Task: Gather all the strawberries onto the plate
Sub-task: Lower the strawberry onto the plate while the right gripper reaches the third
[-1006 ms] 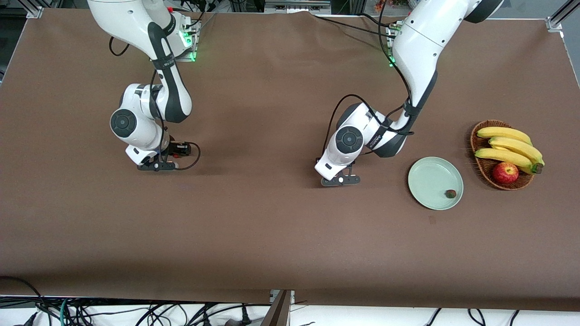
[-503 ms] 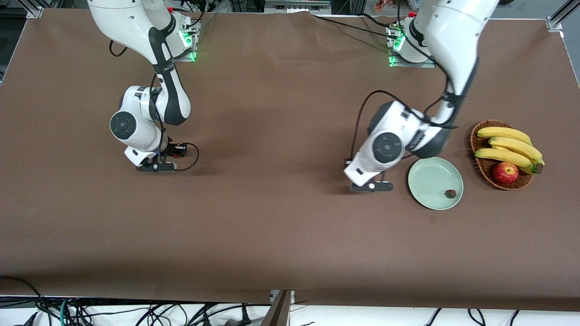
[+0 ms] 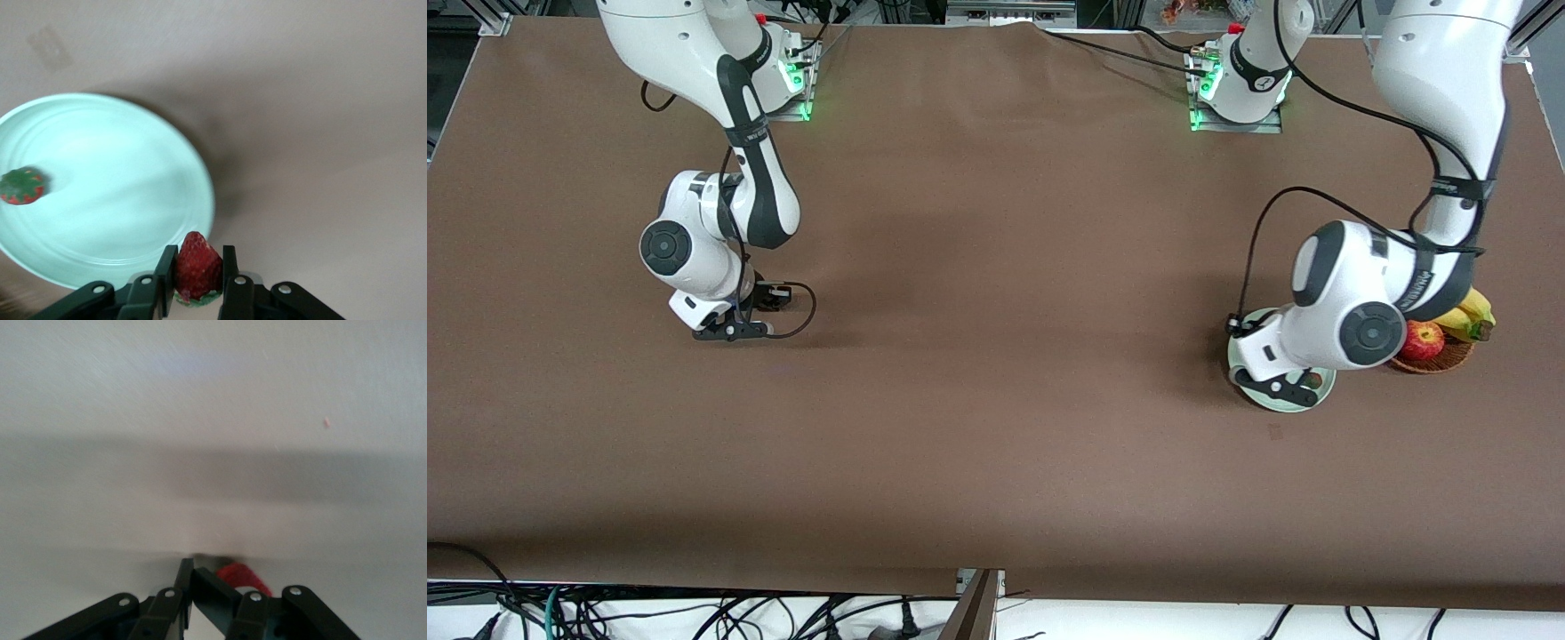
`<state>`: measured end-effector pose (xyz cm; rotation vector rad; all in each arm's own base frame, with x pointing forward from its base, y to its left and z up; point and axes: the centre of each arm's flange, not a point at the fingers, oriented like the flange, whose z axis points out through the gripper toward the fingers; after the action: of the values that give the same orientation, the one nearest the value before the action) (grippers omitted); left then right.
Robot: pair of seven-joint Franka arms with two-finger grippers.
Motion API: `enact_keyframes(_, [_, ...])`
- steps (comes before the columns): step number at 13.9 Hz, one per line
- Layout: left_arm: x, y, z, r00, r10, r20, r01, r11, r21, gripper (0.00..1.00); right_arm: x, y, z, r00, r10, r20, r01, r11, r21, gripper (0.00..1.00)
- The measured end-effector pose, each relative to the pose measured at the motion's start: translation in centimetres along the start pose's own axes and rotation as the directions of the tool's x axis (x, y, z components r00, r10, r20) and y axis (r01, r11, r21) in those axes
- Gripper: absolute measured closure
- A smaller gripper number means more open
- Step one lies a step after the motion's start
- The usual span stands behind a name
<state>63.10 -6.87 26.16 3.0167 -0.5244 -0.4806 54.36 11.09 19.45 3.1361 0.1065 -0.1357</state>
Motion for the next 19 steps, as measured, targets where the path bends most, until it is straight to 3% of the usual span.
enact_keyframes(3, [-0.9,-2.8,3.7,0.998,0.04,0.049,-0.038,0.999,-0.038,0.69,1.5,-3.3,-2.2,1.0,0.0,-0.012,0.0,1.0,0.023,0.95])
enact_keyframes(5, [-0.8,-3.2,6.4,0.998,0.047,0.04,-0.045,0.998,-0.046,0.69,2.0,-4.4,-3.1,1.0,-0.002,-0.015,0.002,1.0,0.03,0.94])
enact_keyframes(10, [-0.9,-3.0,8.9,0.999,0.05,0.011,-0.05,0.998,-0.044,0.66,1.9,0.1,-2.1,1.0,-0.012,0.016,0.011,1.0,0.016,0.47])
enact_keyframes(11, [-0.9,-3.1,8.7,0.999,0.049,0.008,-0.048,0.998,-0.043,0.6,1.8,1.7,-1.8,1.0,-0.017,0.024,0.017,1.0,0.015,0.39])
enact_keyframes(17, [-2.1,-4.2,3.2,0.999,0.03,0.023,-0.029,0.999,-0.035,0.04,0.8,6.3,0.3,0.997,0.006,0.071,-0.007,1.0,0.013,0.43])
enact_keyframes(19, [-2.4,-4.1,-0.4,0.999,0.029,0.032,-0.028,0.999,-0.031,0.0,0.7,6.0,0.6,0.997,0.005,0.073,-0.007,1.0,0.015,0.47])
